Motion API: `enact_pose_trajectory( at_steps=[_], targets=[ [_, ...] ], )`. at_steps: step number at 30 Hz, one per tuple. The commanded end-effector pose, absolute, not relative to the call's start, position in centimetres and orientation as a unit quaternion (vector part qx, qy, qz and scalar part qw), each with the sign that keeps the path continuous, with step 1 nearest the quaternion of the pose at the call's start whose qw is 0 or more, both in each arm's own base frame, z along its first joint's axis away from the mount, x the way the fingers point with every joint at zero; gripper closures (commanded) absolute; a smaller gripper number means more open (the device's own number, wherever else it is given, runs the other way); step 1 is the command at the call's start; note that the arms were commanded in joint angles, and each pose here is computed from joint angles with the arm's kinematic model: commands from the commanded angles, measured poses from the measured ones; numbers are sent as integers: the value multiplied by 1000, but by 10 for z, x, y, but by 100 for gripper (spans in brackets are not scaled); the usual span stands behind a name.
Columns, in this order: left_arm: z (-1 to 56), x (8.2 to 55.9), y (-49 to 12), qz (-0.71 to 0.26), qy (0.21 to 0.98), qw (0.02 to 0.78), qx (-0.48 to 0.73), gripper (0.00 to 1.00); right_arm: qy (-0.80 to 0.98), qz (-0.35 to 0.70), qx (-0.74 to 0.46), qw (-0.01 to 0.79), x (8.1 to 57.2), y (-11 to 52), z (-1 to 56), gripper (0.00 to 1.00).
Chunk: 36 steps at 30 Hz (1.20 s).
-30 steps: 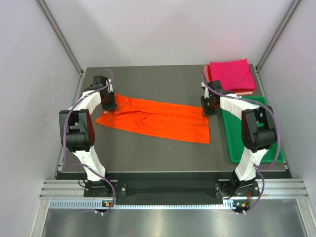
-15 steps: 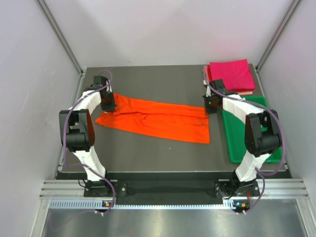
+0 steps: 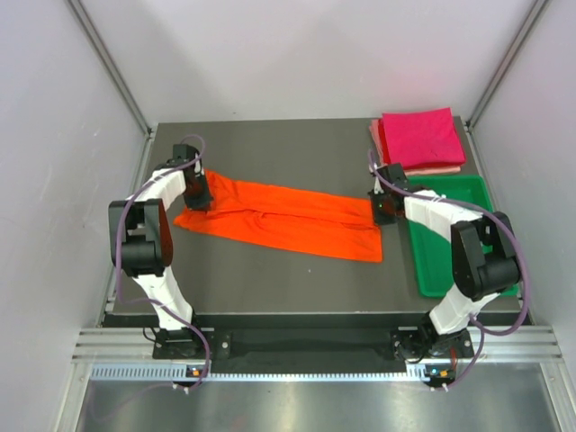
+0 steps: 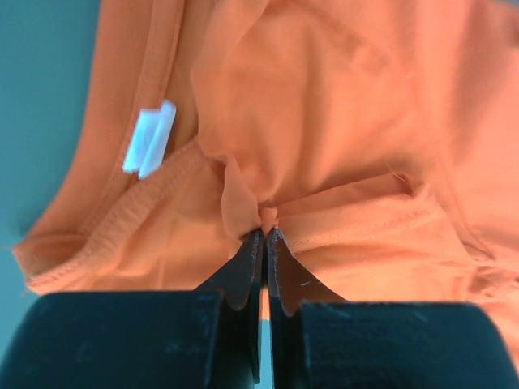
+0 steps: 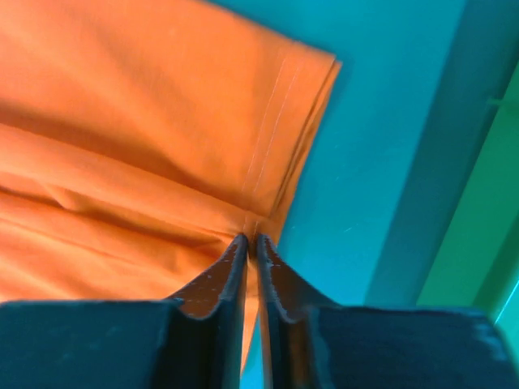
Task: Fold and stack the t-shirts
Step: Fold the tshirt
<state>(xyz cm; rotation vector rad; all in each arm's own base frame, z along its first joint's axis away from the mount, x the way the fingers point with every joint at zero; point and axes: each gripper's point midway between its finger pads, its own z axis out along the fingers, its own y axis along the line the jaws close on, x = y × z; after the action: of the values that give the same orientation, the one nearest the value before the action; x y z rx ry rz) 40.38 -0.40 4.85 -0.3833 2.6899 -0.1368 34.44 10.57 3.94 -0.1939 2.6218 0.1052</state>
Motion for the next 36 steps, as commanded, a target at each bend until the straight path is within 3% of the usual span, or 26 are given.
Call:
enact_pose_trajectory(
  at_steps=[1, 6, 9, 13, 18, 22, 30, 36],
  targets=[
    [56, 385, 1, -28, 968, 201, -147, 88, 953, 33, -67, 295, 350, 110, 65, 88],
    [96, 399, 9, 19, 956, 256, -141, 72, 948, 55, -58, 307, 348, 127, 86, 71],
    [126, 418, -26, -8, 947, 306, -96, 72, 947, 63, -51, 312, 356, 138, 90, 72],
    [136, 438, -113, -137, 936, 325, -14, 73, 943, 74, -52, 320, 370, 159, 93, 77],
    [113, 438, -174, -223, 932, 285, 14, 75, 946, 87, -46, 310, 381, 175, 80, 79],
    [75, 425, -200, -230, 943, 240, 25, 76, 956, 65, -42, 281, 370, 169, 55, 80],
    [18, 398, -180, -159, 971, 179, -8, 80, 964, 39, -34, 259, 340, 161, 31, 80],
    [44, 407, -192, -183, 962, 200, -7, 78, 961, 30, -27, 275, 345, 158, 50, 80]
  ],
)
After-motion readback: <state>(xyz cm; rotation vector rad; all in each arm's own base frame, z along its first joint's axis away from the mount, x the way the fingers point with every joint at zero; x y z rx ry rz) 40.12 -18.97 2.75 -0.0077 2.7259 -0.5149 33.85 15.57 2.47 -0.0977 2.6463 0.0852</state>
